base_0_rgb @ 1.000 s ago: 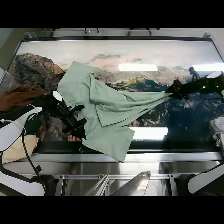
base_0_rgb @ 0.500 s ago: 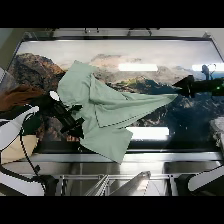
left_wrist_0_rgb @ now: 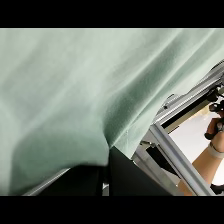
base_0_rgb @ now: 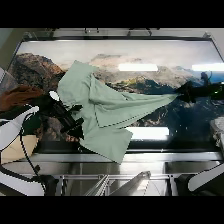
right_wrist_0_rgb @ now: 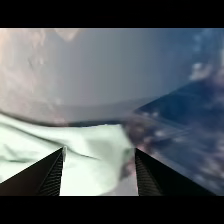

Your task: Fold the shirts.

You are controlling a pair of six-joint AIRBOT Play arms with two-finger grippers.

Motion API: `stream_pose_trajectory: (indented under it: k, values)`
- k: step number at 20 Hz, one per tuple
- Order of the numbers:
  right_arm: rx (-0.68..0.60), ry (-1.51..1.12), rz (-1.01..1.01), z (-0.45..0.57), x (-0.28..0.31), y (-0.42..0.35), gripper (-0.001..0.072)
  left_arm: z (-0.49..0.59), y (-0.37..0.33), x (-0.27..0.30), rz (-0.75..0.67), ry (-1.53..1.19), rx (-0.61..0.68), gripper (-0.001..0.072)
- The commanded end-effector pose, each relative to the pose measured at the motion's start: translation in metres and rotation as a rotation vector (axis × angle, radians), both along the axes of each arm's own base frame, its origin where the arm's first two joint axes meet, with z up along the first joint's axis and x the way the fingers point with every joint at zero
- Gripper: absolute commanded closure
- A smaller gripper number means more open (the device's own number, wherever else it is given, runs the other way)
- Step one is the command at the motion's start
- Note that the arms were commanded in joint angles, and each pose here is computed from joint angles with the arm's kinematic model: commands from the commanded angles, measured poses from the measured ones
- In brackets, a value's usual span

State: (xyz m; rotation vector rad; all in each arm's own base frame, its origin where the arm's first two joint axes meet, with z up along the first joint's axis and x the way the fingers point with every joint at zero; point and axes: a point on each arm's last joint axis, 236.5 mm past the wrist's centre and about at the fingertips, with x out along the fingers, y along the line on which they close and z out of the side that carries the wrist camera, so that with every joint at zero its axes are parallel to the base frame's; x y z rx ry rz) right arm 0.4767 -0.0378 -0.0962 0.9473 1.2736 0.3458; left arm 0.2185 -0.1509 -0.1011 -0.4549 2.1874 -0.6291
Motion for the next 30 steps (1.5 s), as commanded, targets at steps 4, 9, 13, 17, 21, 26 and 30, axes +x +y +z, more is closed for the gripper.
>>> stream_pose_trajectory:
  k: [4, 9, 13, 17, 21, 26, 30]
  values:
    - [0.075, -0.005, 0.087, 0.005, 0.002, 0.05, 0.0692, 0.004, -0.002, 0.004, -0.04, -0.064, -0.061, 0.0685]
    - [0.229, -0.339, 0.13, 0.178, -0.004, 0.056, 0.0693, 0.103, -0.028, 0.042, -0.036, -0.311, -0.324, 0.0685]
    - [0.327, -0.949, -0.011, 0.422, -0.046, 0.044, 0.0693, 0.333, -0.026, 0.085, 0.075, -0.863, -0.799, 0.0684]
    - [0.111, -1.314, -0.23, 0.558, -0.12, 0.033, 0.0692, 0.541, 0.036, 0.056, 0.14, -1.642, -0.958, 0.0683]
    - [-0.169, -1.629, -0.28, 0.632, -0.202, 0.074, 0.0693, 0.615, 0.098, 0.043, 0.334, -2.075, -0.547, 0.0682]
    - [-0.436, -1.499, -0.391, 0.61, -0.21, 0.063, 0.0694, 0.622, 0.111, 0.056, 0.453, -2.02, -0.612, 0.0681]
    - [-0.341, -1.175, -0.324, 0.535, -0.164, 0.04, 0.0694, 0.575, 0.058, 0.091, 0.362, -1.63, -0.93, 0.0683]
